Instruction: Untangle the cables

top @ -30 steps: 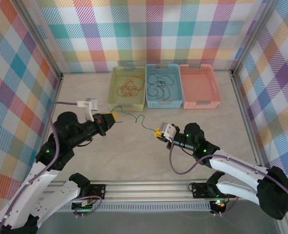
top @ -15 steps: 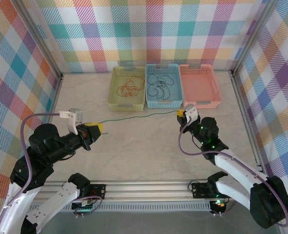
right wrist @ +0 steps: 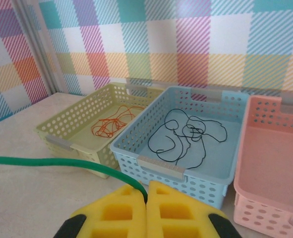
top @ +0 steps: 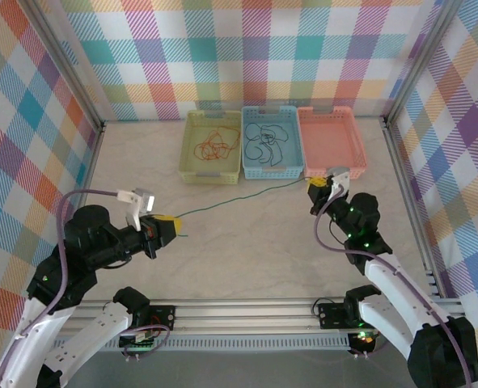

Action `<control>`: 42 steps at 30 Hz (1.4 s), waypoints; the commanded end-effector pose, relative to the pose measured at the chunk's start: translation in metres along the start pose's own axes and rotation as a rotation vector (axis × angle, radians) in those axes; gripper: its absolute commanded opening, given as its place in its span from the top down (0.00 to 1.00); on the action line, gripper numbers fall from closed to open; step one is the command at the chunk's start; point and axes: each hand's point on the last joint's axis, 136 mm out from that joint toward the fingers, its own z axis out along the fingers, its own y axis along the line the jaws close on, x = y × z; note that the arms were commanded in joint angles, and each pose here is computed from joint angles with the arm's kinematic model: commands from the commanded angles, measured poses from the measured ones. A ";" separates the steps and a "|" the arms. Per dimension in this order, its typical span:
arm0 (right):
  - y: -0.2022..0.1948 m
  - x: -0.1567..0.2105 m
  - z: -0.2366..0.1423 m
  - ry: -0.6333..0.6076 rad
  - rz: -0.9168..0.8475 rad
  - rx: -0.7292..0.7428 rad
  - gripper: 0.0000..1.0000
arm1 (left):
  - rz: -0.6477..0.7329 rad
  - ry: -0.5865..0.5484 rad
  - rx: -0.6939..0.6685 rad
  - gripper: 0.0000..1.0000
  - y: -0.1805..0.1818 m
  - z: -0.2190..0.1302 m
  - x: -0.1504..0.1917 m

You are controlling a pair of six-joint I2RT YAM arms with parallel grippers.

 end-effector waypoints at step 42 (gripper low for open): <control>0.208 0.035 0.048 0.354 0.146 -0.652 1.00 | -0.204 0.093 0.199 1.00 0.007 0.138 0.034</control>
